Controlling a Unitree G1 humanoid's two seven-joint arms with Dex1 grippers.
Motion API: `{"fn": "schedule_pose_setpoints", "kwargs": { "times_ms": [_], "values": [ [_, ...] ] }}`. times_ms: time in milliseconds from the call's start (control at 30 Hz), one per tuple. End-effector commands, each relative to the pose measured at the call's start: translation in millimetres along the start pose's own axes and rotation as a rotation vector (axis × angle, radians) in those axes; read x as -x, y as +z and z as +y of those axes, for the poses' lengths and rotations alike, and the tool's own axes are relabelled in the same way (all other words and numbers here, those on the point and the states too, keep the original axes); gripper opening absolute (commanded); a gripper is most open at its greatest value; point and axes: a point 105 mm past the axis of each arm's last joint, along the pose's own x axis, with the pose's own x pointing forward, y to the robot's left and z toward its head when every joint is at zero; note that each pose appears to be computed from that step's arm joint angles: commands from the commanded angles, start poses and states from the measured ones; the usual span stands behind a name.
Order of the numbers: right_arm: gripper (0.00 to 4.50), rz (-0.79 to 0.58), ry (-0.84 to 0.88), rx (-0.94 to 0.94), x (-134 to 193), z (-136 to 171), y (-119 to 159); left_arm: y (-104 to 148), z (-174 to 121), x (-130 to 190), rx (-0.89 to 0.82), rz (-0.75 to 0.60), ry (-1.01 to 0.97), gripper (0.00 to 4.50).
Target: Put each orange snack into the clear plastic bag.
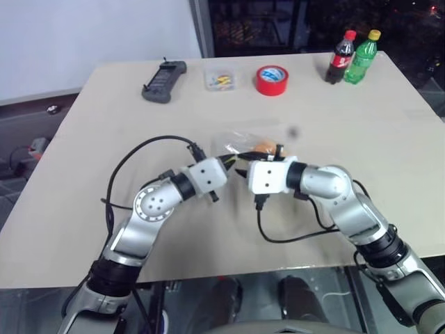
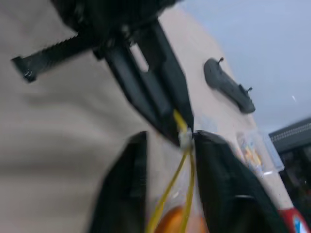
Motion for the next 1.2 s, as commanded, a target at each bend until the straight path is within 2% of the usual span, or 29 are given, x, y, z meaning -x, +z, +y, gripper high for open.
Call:
{"fn": "schedule_pose_setpoints", "kwargs": {
  "times_ms": [33, 367, 400, 733, 900, 1033, 1200],
  "values": [
    [0.44, -0.025, -0.038, 0.046, -1.4, -10.7, 7.7, 19.6, 4.7, -1.2, -0.042, -0.054, 0.010, 0.00],
    [0.44, -0.007, -0.035, 0.039, 0.4, -9.5, 2.0, 20.6, 5.6, -2.8, -0.027, -0.053, 0.017, 0.00],
    [0.20, -0.008, -0.037, 0.035, 0.5, -9.9, 2.1, 20.6, 5.7, -2.7, -0.026, -0.052, 0.018, 0.00],
    [0.20, 0.006, -0.073, 0.013, 5.1, -16.5, -0.9, 13.5, 14.9, 0.4, -0.003, -0.026, 0.048, 0.00],
    [0.20, 0.171, -0.139, -0.024, 35.6, -27.8, -44.6, 2.3, 33.8, 8.2, 0.026, 0.008, 0.113, 0.00],
    [0.20, 0.344, -0.192, -0.037, 76.9, -33.0, -84.1, -7.7, 48.3, 15.7, 0.045, 0.033, 0.155, 0.00],
    [0.20, 0.500, -0.256, -0.036, 122.3, -39.7, -114.8, -11.1, 57.3, 19.1, 0.070, 0.034, 0.182, 0.00]
  ]
}}
